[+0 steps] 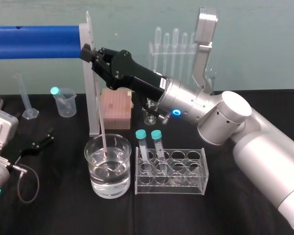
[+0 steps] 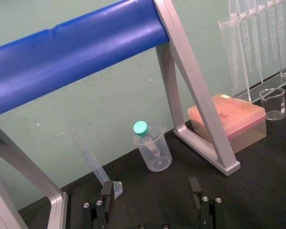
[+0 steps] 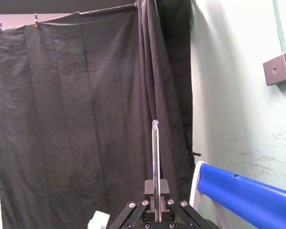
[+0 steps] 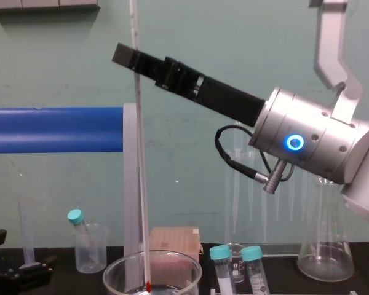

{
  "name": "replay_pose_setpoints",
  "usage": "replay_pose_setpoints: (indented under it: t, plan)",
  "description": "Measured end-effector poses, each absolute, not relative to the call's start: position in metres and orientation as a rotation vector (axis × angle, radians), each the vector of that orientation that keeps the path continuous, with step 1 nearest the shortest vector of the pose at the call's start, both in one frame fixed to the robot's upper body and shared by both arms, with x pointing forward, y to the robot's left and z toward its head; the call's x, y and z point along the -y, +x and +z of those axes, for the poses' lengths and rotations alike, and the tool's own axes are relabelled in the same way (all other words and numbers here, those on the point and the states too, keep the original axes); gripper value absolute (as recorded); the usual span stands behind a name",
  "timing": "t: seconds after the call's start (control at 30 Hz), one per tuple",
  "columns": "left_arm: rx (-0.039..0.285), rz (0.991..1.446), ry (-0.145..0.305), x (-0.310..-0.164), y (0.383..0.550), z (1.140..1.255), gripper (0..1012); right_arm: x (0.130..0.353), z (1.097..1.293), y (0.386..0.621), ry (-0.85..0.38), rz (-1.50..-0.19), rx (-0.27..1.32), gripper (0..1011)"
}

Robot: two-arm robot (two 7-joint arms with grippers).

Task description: Hold the thermometer with one hand and immerse one end into the beaker, then reinsert it into the test tube rack.

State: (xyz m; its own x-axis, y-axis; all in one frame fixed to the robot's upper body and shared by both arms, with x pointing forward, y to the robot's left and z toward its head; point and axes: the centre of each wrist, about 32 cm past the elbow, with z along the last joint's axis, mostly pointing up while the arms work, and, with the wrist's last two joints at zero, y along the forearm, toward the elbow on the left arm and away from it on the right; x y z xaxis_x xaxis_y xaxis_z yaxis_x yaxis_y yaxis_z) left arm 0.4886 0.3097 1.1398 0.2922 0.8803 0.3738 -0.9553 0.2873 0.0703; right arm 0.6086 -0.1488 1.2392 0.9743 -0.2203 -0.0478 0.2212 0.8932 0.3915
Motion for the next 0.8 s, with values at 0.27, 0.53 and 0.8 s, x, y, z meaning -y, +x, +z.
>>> replay_pose_setpoints:
  t: [0.27, 0.53, 0.8]
  plan:
    - [0.285, 1.248, 0.305, -0.310, 0.489, 1.140, 1008, 0.146, 1.228, 0.610, 0.375, -0.227, -0.018, 58]
    - [0.285, 1.248, 0.304, -0.310, 0.489, 1.140, 1008, 0.147, 1.219, 0.611, 0.341, -0.223, -0.026, 58]
    - [0.285, 1.248, 0.305, -0.310, 0.489, 1.140, 1008, 0.147, 1.211, 0.613, 0.326, -0.218, -0.035, 58]
